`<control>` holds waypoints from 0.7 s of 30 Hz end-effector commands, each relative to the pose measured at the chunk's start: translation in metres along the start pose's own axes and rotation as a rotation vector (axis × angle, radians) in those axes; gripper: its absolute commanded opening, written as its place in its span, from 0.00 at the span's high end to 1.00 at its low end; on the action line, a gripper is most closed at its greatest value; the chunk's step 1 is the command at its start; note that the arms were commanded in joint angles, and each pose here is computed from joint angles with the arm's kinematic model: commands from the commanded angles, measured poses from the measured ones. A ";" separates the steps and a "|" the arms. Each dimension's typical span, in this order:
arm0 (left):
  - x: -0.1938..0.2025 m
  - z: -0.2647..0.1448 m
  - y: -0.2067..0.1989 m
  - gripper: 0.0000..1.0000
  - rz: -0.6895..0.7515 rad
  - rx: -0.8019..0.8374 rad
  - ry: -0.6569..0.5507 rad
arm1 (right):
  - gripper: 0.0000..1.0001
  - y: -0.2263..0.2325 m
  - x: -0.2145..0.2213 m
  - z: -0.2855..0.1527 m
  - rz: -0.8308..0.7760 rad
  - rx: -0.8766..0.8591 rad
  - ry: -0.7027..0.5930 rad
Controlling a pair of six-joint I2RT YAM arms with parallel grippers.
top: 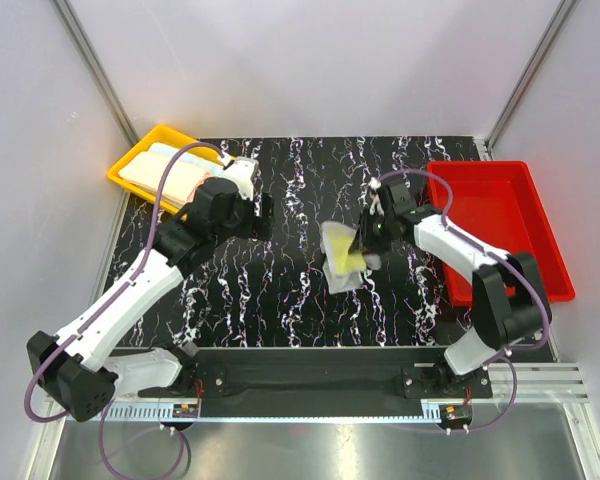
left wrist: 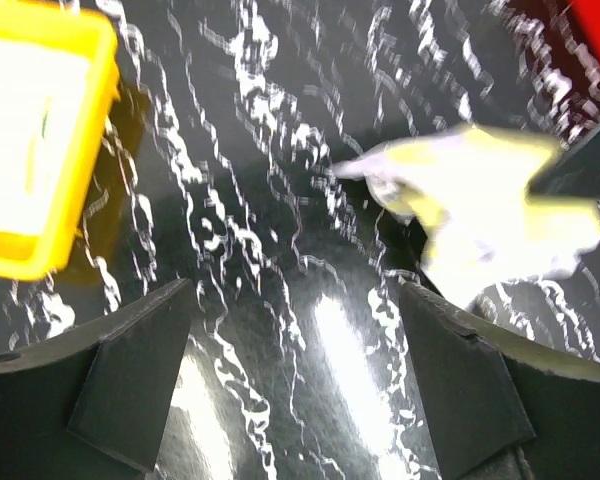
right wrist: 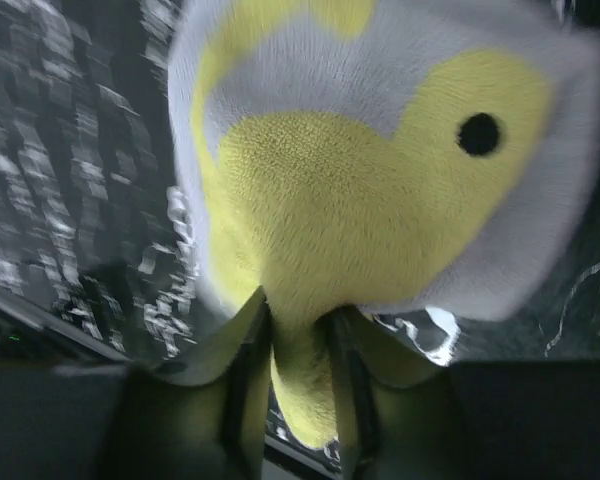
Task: Fold and stack the towels
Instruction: Grab crumpled towel, then move the towel to the center of the board
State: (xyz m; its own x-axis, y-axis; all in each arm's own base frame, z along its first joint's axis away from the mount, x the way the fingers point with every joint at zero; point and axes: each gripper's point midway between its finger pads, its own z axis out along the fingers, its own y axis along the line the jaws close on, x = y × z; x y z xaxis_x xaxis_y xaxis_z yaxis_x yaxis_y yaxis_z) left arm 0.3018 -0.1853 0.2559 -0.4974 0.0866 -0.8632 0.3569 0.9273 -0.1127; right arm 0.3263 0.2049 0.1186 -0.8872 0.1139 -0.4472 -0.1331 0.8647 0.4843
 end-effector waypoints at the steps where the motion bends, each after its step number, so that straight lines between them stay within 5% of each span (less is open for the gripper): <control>1: 0.019 0.008 0.005 0.11 -0.060 -0.030 0.044 | 0.64 0.004 -0.002 0.011 -0.010 -0.044 -0.043; 2: 0.032 0.015 0.003 0.11 -0.088 -0.025 0.083 | 0.58 -0.004 0.001 0.012 -0.012 -0.008 -0.038; 5: 0.057 0.029 -0.003 0.11 -0.146 0.008 0.149 | 0.01 -0.021 0.005 0.005 -0.042 0.090 -0.021; 14: 0.094 0.081 -0.062 0.25 -0.267 0.278 0.284 | 0.00 -0.030 -0.004 0.000 -0.082 0.159 -0.049; 21: 0.102 0.107 -0.111 0.30 -0.269 0.474 0.281 | 0.00 0.028 -0.050 -0.028 -0.049 -0.141 -0.325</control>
State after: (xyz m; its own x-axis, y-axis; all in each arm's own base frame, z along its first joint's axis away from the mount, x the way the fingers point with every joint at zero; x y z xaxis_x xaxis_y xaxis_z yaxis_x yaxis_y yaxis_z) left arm 0.2894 -0.2782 0.0995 -0.8353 0.0535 -0.5472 0.3635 0.8004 -0.4766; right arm 0.3382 0.1873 0.1099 -0.8258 0.1493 -0.5438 -0.1084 0.9043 0.4129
